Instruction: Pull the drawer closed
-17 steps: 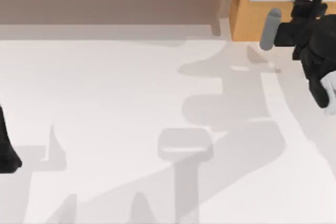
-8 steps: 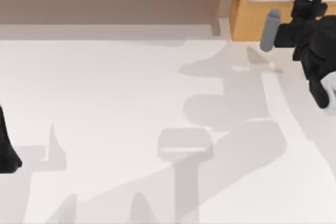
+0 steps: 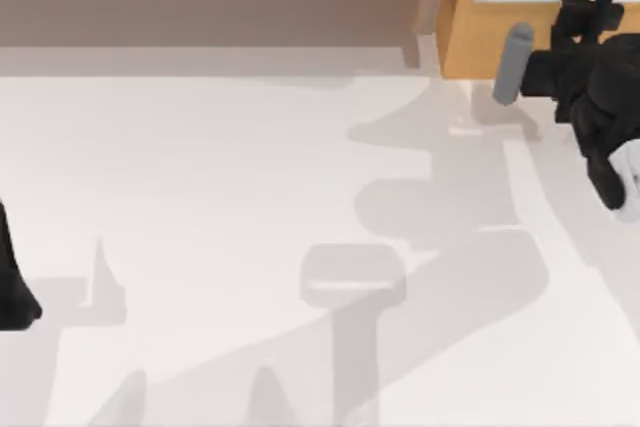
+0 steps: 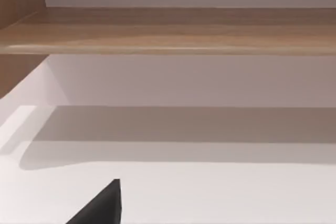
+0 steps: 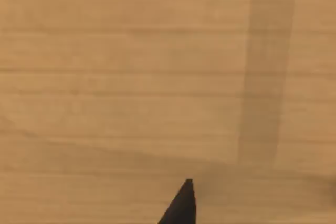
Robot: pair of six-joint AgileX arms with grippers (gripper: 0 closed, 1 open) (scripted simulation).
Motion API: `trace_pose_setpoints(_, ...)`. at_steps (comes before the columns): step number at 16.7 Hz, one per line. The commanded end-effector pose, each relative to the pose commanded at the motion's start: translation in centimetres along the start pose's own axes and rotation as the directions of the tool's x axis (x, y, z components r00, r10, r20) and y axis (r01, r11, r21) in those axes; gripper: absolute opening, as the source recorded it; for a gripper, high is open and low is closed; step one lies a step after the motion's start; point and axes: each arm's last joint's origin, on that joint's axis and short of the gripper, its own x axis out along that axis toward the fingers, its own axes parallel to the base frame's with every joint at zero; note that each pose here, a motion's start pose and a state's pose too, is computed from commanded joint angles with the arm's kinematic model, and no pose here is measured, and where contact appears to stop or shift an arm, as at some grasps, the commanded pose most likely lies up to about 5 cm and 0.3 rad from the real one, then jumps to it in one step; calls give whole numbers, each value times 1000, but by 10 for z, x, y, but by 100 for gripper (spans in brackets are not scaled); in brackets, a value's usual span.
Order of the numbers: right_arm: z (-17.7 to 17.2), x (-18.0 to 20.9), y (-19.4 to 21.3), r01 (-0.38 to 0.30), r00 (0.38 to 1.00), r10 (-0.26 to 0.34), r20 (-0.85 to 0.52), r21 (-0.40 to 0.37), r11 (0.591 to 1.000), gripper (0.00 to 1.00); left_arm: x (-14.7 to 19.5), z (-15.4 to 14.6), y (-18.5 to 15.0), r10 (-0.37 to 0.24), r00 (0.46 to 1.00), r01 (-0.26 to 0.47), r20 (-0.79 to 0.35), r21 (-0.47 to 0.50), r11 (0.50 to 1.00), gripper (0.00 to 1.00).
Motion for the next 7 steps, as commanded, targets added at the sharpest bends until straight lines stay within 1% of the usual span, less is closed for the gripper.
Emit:
trace_pose_setpoints(1,0,0,0,0,1000,0,0,0,1000,98,0,0,0,0,1000,0,0,0,1000,100)
trace_pose_setpoints(2,0,0,0,0,1000,0,0,0,1000,100,0,0,0,0,1000,0,0,0,1000,100)
trace_pose_setpoints(7,0,0,0,0,1000,0,0,0,1000,100,0,0,0,0,1000,0,0,0,1000,100)
